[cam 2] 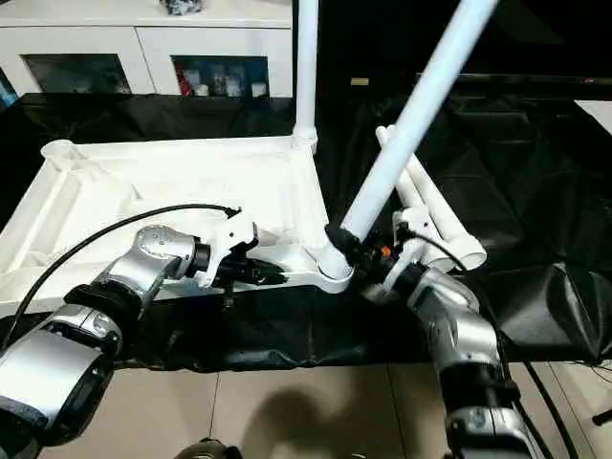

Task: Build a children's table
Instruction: Insert table leg to table base

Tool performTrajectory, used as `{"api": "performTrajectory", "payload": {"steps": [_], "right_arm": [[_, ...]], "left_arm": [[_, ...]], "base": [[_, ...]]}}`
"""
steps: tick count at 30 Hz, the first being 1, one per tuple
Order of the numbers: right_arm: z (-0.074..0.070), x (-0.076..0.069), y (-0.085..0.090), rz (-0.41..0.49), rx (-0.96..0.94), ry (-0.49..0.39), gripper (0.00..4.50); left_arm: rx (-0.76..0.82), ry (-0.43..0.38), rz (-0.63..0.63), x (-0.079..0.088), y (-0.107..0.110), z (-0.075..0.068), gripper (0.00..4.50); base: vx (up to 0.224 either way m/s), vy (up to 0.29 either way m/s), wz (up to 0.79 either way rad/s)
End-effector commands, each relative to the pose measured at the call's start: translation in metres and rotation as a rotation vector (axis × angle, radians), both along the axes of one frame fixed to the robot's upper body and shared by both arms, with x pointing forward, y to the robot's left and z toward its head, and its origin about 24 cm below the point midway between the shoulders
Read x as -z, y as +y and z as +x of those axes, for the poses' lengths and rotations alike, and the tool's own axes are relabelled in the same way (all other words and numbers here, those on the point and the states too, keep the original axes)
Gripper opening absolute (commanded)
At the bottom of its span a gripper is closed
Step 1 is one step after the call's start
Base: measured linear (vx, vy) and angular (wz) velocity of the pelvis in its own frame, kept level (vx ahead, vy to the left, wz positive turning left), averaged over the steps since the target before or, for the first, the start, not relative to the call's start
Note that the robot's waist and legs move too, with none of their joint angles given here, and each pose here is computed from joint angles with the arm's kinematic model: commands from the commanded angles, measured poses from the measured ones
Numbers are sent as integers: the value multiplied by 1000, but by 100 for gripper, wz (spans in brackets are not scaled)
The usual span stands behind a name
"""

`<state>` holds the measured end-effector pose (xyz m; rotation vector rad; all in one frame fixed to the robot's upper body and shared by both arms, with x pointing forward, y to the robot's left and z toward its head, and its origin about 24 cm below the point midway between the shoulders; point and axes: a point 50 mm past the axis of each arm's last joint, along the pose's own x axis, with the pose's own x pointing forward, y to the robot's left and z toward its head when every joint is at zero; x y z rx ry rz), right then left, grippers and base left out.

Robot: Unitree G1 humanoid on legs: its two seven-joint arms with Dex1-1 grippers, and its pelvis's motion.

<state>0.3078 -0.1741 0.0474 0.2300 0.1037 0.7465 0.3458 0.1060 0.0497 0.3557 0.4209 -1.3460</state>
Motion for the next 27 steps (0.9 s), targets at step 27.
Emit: {"api": "performTrajectory", "payload": {"steps": [27], "right_arm": [[-12,29,26,-284,-317,140,188]], "left_arm": [[19,-22,-23,-8,9,1,0]], "base": [[0,0,0]]}}
